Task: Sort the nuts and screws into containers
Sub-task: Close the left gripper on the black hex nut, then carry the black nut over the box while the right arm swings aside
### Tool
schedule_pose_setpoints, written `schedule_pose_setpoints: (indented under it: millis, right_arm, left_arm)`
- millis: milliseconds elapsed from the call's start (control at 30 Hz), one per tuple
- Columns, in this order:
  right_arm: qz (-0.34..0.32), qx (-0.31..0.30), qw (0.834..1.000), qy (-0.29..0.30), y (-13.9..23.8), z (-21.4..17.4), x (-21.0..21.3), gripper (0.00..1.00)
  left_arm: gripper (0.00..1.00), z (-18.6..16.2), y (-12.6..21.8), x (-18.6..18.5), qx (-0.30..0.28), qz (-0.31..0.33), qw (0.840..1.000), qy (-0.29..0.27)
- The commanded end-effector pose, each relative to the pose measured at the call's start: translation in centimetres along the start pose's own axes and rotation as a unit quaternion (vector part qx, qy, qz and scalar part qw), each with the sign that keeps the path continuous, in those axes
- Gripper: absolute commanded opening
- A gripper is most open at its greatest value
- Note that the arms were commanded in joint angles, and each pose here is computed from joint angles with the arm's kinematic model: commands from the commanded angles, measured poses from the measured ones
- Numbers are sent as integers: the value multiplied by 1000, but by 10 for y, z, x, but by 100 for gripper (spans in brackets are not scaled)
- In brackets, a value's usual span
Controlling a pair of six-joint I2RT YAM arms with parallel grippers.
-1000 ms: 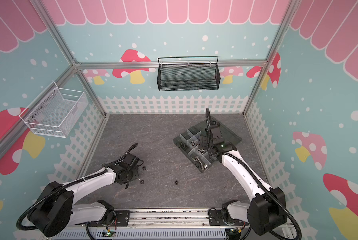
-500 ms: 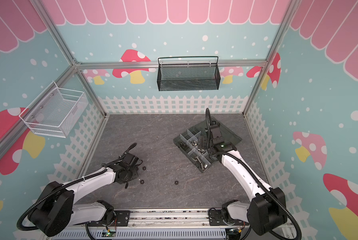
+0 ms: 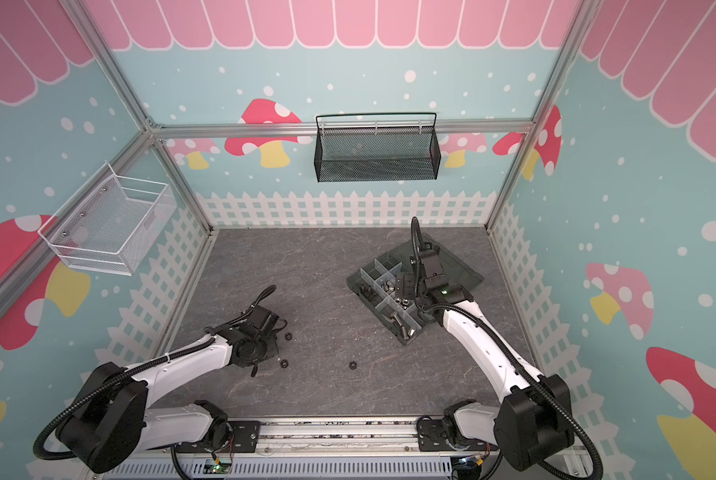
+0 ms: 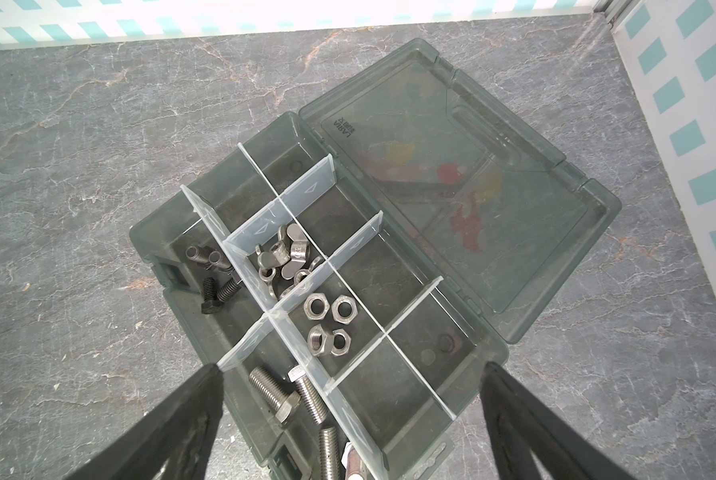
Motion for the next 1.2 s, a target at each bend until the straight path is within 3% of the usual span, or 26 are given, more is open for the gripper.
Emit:
schedule_pose_setpoints:
  millis: [0,200,400,767,933,1167]
  right_arm:
    - [-8,3,1000,-16,0,-6,-5,97]
    - [-6,-6,999,-32,6,-4,-6,97]
    - [-39,-85,993,-72,52,15,-29,97]
    - [-73,-203,969,-121,130,26,-65,97]
    - [-72,-230,962,-127,146,27,-70,97]
    - [-59,-248,959,-128,152,31,-68,97]
  left_arm:
    - [13,13,22,-32,-25,-50,998,-20]
    - [13,30,55,-102,-76,-116,986,-88]
    - [12,32,78,-191,-98,-186,965,-159]
    - [12,-20,97,-356,-66,-310,905,-284]
    - [12,-39,90,-401,-43,-337,890,-305]
    - [12,-50,73,-434,-24,-349,880,-322]
Point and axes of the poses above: each gripper's point midway between its finger pads, its own y axis back along the fingers, its own x axis along the line the jaws close on, z = x × y, the point moved 1 cm from there along y, back along the fingers, and after that the axes turned 6 degrees about y, right-handed, at the moved point
